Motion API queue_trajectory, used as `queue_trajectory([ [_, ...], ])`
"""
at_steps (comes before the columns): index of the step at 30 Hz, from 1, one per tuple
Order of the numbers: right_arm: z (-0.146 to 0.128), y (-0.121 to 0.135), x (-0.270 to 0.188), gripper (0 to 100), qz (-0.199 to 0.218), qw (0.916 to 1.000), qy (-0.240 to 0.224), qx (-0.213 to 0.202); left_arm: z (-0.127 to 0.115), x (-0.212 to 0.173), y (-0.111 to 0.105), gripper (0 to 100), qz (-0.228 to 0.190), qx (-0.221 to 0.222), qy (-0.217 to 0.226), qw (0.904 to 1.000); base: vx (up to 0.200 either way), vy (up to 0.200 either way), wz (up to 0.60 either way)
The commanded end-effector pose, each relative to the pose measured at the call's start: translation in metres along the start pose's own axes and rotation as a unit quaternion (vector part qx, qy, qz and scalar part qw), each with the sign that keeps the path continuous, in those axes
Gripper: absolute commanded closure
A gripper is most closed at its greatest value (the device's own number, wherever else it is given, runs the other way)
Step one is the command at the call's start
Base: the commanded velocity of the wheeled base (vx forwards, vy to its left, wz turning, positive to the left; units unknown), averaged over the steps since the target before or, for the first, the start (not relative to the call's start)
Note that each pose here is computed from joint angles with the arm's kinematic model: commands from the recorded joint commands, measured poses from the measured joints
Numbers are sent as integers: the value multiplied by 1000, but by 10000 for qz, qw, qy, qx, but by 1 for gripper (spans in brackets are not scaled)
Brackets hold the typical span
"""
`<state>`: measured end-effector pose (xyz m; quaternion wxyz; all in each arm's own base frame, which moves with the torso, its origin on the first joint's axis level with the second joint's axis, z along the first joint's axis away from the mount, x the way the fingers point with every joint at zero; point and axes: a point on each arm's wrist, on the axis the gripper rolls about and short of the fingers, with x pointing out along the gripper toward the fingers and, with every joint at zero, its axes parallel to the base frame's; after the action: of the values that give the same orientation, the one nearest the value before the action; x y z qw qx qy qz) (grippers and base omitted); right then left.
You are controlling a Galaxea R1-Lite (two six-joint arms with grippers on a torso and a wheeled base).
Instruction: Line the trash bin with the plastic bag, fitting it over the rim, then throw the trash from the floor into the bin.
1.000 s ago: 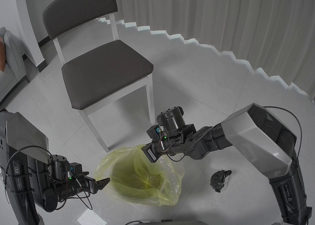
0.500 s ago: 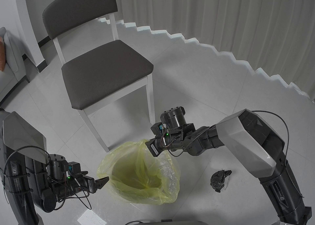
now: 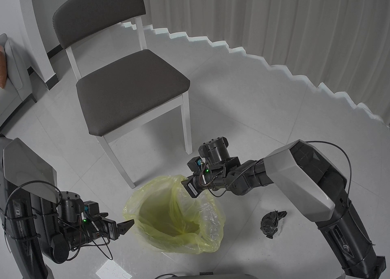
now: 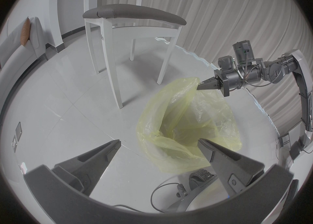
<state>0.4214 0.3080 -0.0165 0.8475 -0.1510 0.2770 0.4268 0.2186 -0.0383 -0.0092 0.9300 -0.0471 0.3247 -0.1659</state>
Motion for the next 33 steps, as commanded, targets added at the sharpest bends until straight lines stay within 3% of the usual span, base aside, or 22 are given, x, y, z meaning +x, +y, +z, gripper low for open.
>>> queue_trajectory([
  [1,-1,-6,1,0,-48,10000,-36,51,1,2,0,0,-3,13,-64,10000,0,0,0],
  [8,18,-7,-14,0,-106,9996,-253,100,0,2,0,0,-2,10,-50,10000,0,0,0],
  [12,30,-6,-32,0,-278,9984,-274,420,-3,4,2,0,37,-23,27,10000,0,0,0],
  [23,-17,1,-83,0,-317,9936,745,793,-7,13,16,0,245,-191,91,9995,0,0,0],
  [27,-42,8,-94,0,-351,9878,1209,917,-6,18,17,0,244,-193,69,9995,0,0,0],
  [33,-52,12,-92,0,-368,9852,1384,938,-6,22,18,0,243,-190,54,9995,0,0,0],
])
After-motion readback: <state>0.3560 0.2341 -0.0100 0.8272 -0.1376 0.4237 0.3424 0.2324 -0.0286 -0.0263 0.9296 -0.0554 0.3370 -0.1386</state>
